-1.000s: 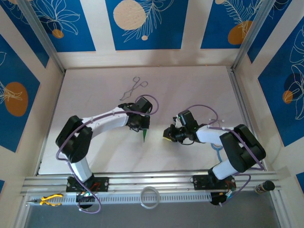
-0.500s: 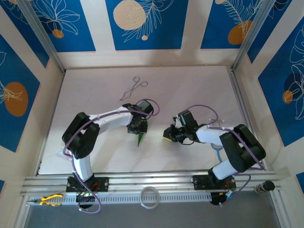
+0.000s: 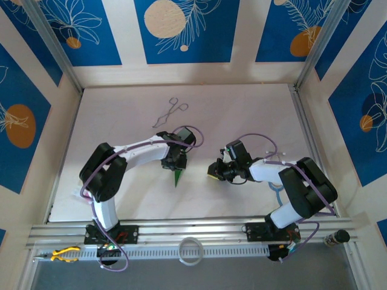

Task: Fold a paper plane with a square sheet of paper (pick it up from the middle)
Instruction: Move a paper plane to the center of the table.

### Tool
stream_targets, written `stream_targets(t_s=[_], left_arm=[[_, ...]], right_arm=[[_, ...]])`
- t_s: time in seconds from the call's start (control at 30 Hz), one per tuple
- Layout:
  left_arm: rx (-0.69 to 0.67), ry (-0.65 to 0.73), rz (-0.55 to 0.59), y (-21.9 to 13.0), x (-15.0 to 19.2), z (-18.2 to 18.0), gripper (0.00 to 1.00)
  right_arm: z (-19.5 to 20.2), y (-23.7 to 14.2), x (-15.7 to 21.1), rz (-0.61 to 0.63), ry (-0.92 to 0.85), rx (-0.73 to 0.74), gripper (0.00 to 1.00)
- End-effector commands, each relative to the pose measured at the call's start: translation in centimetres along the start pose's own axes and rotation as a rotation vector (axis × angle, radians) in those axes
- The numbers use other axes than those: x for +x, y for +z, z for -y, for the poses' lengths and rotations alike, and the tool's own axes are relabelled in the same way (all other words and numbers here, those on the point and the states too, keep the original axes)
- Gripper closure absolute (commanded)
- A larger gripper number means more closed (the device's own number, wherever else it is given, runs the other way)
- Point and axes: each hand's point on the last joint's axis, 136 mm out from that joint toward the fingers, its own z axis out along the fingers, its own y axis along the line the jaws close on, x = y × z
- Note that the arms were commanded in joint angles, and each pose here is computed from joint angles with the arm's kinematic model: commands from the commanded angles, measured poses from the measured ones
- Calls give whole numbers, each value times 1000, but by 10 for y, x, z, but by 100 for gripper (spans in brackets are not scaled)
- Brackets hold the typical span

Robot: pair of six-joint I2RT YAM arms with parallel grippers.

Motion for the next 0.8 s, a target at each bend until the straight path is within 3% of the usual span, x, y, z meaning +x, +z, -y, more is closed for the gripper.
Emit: stream_targets(t_s=[0.0,0.37,0.77], left_arm=[[-42,27,17,-8,-1,-4,75],[-82,46,37,-11,-4,-7,68],[-98,56,36,-13,0,-7,68]], right_arm=[[-6,3,0,-20,-5,-16,86],[-6,6,2,-31,-4,-18,86],[-5,8,2,-37,-3,-18,85]])
